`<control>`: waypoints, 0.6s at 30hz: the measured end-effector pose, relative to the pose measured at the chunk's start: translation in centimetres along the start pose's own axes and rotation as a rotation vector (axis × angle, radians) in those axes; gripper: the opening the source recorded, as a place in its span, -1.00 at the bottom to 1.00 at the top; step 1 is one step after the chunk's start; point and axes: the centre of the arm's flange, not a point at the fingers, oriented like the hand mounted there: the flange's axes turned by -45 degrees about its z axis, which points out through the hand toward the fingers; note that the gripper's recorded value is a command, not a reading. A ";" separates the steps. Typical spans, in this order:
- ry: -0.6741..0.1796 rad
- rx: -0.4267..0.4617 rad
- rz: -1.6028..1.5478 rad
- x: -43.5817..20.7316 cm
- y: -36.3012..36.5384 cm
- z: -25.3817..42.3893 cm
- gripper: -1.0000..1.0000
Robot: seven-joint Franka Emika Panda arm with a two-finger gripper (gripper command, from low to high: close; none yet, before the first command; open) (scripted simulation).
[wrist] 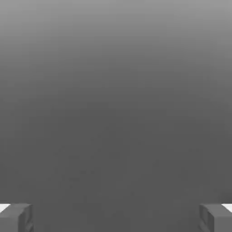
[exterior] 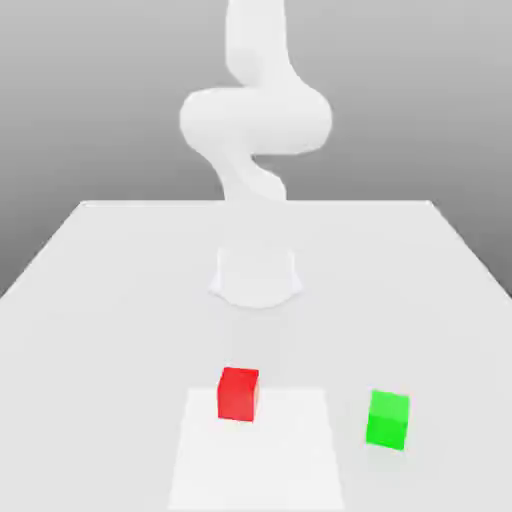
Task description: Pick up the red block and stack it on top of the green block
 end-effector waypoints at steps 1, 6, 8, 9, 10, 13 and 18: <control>-0.038 -0.003 0.006 -0.8 0.2 2.6 0.00; -0.222 -0.017 0.034 -6.5 1.0 14.2 0.00; -0.296 -0.022 0.045 -9.6 1.3 18.1 0.00; -0.334 -0.025 0.051 -11.3 1.5 19.9 0.00; -0.372 -0.029 0.057 -13.1 1.7 21.7 0.00; -0.493 -0.039 0.076 -19.4 2.1 26.3 0.00; -0.693 -0.056 0.108 -31.3 2.8 32.1 0.00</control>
